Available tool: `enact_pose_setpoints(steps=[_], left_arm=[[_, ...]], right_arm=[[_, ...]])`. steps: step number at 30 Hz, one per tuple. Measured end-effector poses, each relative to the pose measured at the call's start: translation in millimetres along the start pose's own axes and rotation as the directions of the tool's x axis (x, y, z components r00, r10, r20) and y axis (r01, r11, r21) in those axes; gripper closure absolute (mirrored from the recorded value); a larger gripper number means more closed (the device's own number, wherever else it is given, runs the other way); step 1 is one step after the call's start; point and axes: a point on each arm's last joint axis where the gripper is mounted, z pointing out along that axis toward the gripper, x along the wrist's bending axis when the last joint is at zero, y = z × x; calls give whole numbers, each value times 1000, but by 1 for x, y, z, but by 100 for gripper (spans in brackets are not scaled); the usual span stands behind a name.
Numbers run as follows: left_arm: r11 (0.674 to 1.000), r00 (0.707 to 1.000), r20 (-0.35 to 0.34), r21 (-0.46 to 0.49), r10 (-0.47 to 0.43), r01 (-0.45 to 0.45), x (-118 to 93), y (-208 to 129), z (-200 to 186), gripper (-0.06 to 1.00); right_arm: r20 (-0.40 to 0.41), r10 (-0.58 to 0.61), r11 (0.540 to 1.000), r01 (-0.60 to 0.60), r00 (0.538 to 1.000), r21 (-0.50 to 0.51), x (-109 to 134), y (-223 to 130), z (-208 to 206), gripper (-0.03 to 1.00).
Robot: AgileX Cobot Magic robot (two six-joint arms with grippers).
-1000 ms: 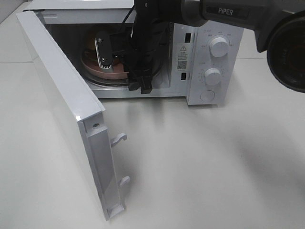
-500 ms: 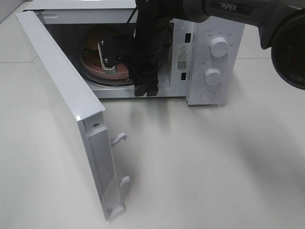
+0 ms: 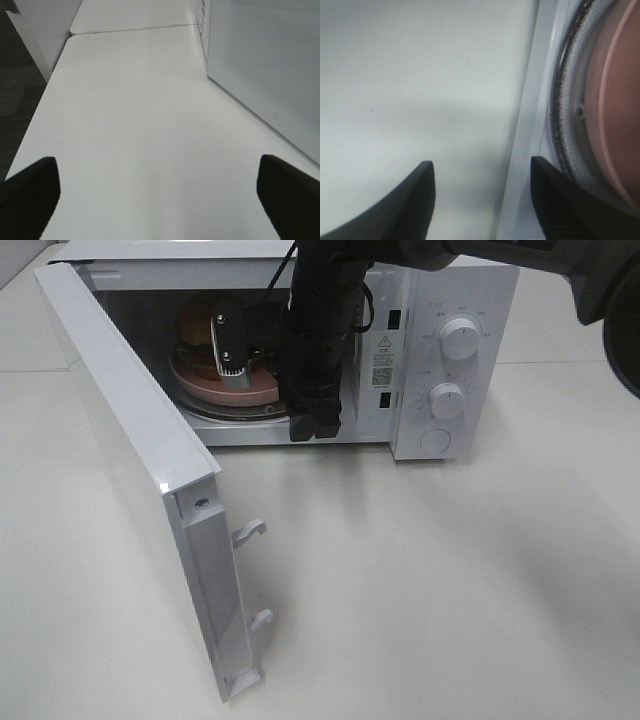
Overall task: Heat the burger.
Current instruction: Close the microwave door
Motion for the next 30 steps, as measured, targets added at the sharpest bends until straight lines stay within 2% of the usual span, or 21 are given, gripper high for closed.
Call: enact_pose_setpoints(steps=[7,16,30], left_arm=[[1000,1000,0,0,0,0,0,0,0,-5],[1000,1000,0,0,0,0,0,0,0,-5],[1000,1000,0,0,0,0,0,0,0,-5]], right_arm=[[-44,6,1000,-5,999,10,14,-5,-1,38],[-51,2,1000,-1,999,21,31,-14,-18,38],[-77,-14,998,19,997,68,78,-39,-53,38]])
